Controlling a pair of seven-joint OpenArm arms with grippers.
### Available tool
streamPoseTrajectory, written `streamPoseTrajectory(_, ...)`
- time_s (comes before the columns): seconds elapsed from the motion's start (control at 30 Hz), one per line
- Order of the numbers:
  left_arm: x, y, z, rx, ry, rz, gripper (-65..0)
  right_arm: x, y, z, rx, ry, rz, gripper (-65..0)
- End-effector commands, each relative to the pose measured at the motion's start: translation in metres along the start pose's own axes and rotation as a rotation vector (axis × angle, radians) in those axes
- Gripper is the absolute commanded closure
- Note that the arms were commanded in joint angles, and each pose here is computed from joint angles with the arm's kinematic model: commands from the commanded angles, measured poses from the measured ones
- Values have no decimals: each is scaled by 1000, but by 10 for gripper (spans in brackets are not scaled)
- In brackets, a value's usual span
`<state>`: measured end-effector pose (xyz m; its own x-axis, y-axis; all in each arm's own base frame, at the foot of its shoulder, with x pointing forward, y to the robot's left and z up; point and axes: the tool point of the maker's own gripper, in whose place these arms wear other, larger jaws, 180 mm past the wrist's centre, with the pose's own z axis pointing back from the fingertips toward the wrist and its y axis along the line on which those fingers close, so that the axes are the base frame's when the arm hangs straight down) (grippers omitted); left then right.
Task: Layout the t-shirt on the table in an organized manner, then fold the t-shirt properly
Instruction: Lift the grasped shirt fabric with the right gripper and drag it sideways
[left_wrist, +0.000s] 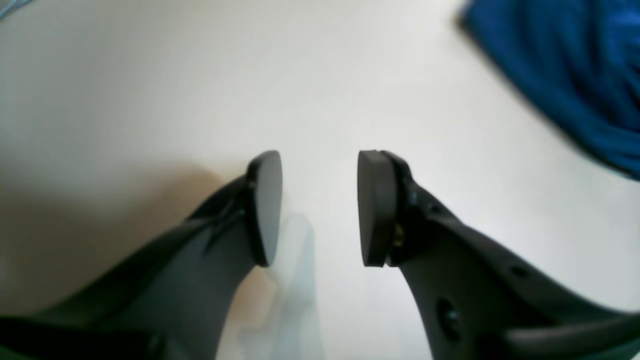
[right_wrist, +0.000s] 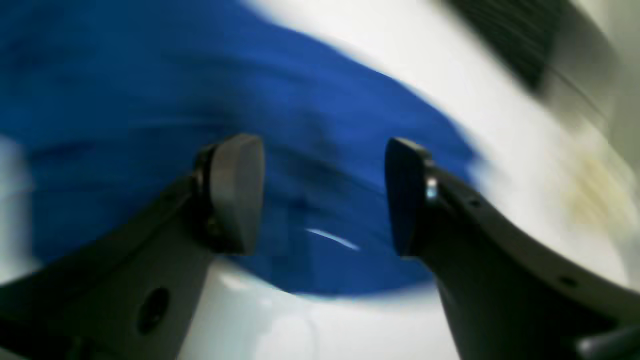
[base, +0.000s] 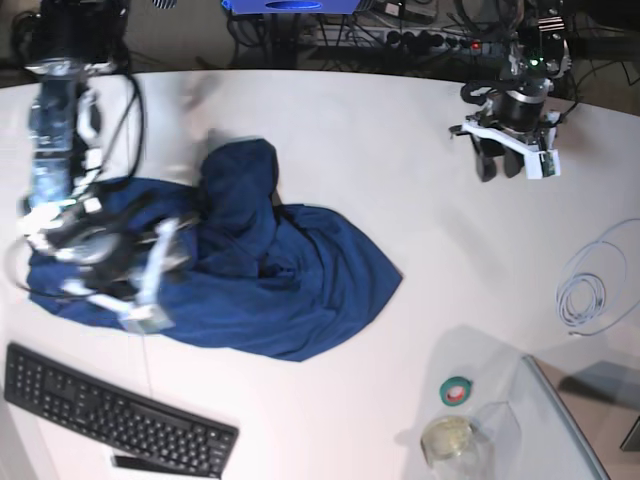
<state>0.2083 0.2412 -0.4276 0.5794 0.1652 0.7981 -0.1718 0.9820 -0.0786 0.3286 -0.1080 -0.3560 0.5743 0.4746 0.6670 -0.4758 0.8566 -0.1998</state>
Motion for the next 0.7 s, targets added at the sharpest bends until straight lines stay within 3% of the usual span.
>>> streamPoseTrajectory(0.0,14,4,1,8,-48,-1,-245,18,7,0,-2,-41,29,-347)
streamPoseTrajectory(0.13,14,28,8,67,-49,6,-245,46,92,-21,142,-59,74,-381)
streamPoseTrajectory(0.3,7,37,16,88,-33,3,-244,43,150,-65,252,59,144,-435)
streamPoseTrajectory(0.6,-1,53,26,141,-26,32,-244,18,171,-100,308,113,114,-431)
streamPoseTrajectory(0.67,-3,53,26,145,-20,30,-244,12,171,-104,311,128,112,-393)
